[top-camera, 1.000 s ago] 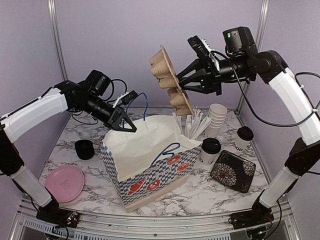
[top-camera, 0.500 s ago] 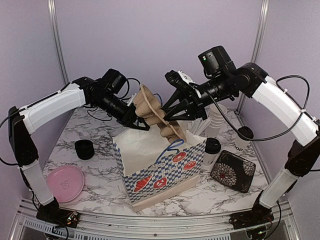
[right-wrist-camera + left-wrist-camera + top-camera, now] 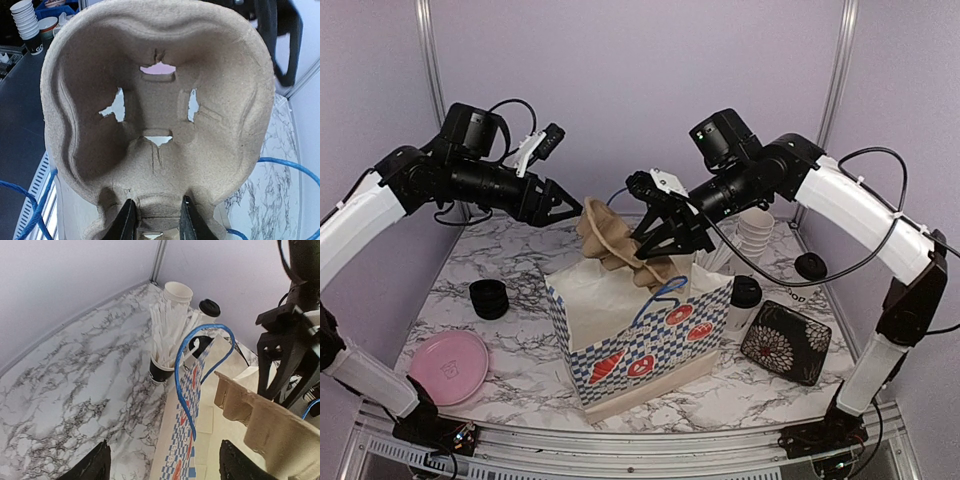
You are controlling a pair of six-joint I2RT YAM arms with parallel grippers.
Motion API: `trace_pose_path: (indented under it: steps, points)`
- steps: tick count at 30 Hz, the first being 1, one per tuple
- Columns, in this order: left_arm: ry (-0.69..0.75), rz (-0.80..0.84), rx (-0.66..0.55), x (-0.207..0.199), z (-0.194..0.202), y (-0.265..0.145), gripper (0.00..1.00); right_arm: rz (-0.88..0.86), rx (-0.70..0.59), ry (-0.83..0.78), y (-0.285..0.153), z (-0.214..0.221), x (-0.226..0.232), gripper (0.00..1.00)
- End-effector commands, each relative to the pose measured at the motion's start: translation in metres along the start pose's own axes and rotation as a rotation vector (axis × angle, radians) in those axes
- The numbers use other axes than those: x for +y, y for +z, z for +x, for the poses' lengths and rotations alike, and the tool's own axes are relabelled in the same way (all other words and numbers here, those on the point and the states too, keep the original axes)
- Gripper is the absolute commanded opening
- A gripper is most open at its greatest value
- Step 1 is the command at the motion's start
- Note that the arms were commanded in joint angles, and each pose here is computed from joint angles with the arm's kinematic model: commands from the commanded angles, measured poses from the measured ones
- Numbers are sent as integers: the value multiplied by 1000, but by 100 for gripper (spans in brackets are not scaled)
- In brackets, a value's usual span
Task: Pack the takeout coffee
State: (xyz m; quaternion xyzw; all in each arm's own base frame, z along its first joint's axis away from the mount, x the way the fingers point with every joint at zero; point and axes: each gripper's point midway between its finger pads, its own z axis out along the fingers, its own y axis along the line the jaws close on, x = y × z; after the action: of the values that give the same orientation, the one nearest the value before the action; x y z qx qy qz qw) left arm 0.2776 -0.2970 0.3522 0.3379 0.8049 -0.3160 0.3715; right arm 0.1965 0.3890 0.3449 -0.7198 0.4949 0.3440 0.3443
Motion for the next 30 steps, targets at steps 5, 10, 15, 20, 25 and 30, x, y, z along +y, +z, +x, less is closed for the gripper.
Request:
trace_pose_path:
  steps: [5,10,15,20,25,30]
  points:
    - [36,-371,-262,55,-11,-59,80,-66,164,-19,28,31,17,26]
    - [29,-443,-317,74,-2,-67,82,-87,306,-50,46,55,36,27]
    - [22,-483,-305,87,0,-64,82,-82,428,-37,58,79,45,27]
    - [11,-500,-297,97,5,-57,82,-108,540,-6,67,106,57,28]
    - [4,-499,-280,102,11,-50,82,-141,603,27,78,122,63,29]
    - [0,-502,-275,106,16,-48,82,-116,713,55,93,153,62,30]
